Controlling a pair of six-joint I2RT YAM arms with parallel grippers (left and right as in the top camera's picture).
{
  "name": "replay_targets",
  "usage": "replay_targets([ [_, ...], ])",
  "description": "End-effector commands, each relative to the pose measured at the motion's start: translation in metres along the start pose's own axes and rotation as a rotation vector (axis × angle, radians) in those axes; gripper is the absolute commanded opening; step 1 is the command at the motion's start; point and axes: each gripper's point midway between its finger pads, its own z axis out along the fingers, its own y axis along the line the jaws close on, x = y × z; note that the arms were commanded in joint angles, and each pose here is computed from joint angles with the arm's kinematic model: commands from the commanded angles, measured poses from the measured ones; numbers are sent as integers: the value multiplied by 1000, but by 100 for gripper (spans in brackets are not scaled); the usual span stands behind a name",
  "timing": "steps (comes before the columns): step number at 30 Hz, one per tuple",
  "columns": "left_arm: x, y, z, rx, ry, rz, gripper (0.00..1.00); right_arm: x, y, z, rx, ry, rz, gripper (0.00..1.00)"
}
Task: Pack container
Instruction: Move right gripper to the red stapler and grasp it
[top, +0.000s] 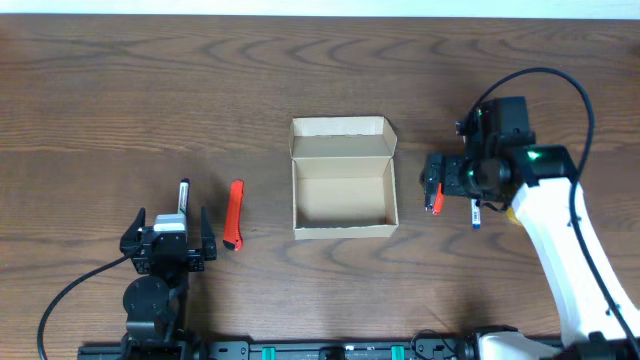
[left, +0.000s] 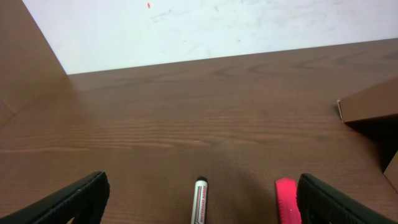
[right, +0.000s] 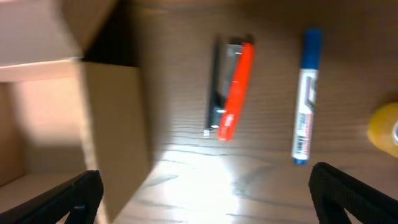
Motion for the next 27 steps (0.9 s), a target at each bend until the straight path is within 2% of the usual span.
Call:
replay_targets([
  [1,14,-3,3,9,28,21,95,-9,-10,8,80,-2,13,99],
  [27,13,-3,3,9,28,21,95,-19,-18,123,90,142,5,99],
])
